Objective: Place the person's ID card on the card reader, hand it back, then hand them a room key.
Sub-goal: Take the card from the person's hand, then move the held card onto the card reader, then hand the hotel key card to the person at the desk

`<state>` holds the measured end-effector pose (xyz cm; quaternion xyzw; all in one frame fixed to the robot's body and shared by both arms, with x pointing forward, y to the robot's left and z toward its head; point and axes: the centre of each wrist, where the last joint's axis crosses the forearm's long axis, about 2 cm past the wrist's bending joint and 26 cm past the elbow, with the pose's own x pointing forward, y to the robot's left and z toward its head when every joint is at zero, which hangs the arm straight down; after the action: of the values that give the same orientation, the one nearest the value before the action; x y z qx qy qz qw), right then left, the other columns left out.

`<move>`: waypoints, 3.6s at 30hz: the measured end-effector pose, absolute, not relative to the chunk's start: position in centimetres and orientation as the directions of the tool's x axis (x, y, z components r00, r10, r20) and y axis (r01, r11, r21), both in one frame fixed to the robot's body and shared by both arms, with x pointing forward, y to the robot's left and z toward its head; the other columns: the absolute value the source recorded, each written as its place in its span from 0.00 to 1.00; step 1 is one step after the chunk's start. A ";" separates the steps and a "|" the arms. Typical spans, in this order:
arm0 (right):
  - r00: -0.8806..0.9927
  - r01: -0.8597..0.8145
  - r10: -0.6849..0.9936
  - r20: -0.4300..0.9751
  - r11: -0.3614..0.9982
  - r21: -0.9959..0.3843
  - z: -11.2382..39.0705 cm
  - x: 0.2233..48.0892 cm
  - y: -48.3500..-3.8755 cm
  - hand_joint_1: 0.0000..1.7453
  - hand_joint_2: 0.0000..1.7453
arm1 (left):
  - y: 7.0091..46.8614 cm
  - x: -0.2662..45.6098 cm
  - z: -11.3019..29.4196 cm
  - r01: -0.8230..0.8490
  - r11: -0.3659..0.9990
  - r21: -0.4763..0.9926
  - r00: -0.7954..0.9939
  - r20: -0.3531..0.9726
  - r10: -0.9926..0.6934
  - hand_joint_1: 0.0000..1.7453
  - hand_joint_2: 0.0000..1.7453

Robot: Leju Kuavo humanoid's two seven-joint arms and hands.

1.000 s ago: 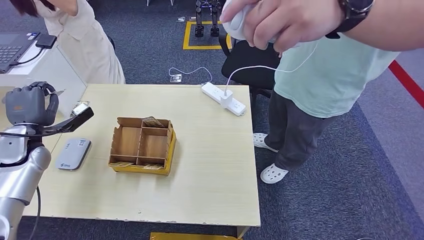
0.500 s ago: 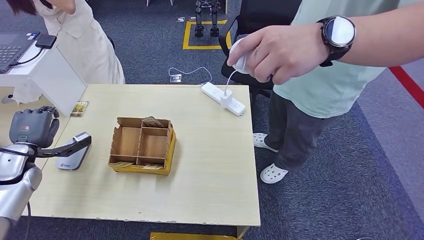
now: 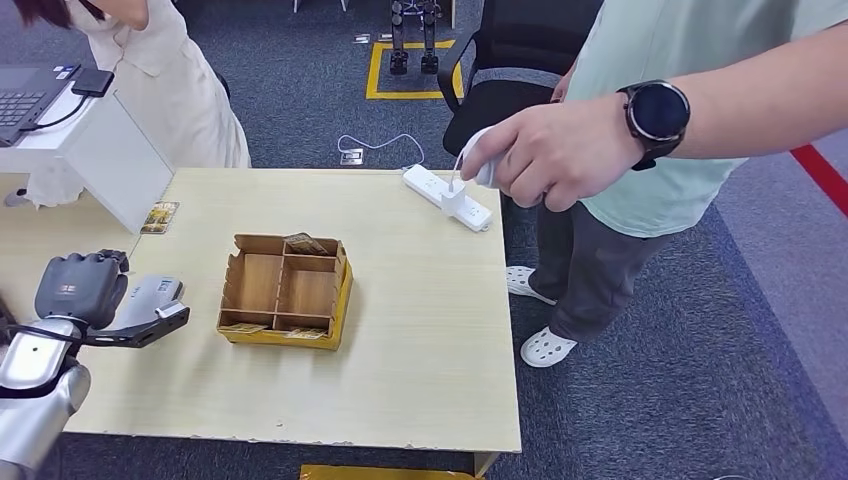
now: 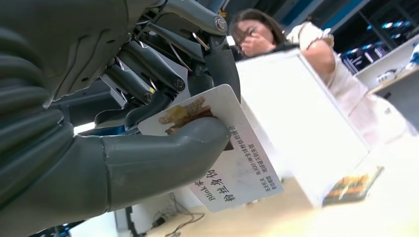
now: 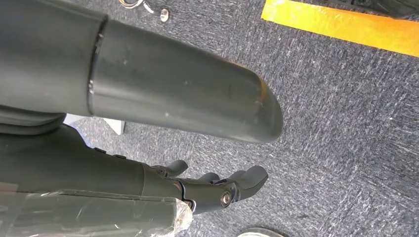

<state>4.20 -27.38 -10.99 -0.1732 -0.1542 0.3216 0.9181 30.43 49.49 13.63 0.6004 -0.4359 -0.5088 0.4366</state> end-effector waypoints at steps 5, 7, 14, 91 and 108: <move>0.745 -0.539 0.646 0.169 0.731 -0.418 -11.0 4.2 -27.4 0.00 0.00 | 49.4 29.8 12.4 -0.040 -0.231 0.972 0.105 -0.226 -0.968 1.00 1.00; 0.745 -0.538 0.645 0.169 0.731 -0.419 -11.0 4.3 -27.4 0.00 0.00 | 49.2 29.5 11.8 -0.023 -0.227 0.974 0.105 -0.223 -0.969 1.00 1.00; 0.744 -0.536 0.646 0.172 0.730 -0.423 -11.0 4.5 -27.4 0.00 0.00 | 48.1 28.1 9.0 0.023 -0.200 0.980 0.116 -0.201 -0.973 1.00 1.00; 0.680 -0.581 0.705 0.199 0.685 -0.441 -10.7 5.8 -26.2 0.00 0.00 | 46.6 39.4 23.4 -0.644 -0.194 0.740 0.196 -0.086 -0.977 0.00 1.00; 0.677 -0.586 0.709 0.200 0.683 -0.437 -10.7 5.6 -25.9 0.00 0.00 | 47.3 39.6 21.9 -0.485 0.212 0.848 0.074 0.281 -0.957 0.00 1.00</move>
<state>5.60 -25.89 -10.72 -0.1709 -0.1795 0.3598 0.8995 39.63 47.32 21.94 0.5725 -0.6297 -0.2578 0.4575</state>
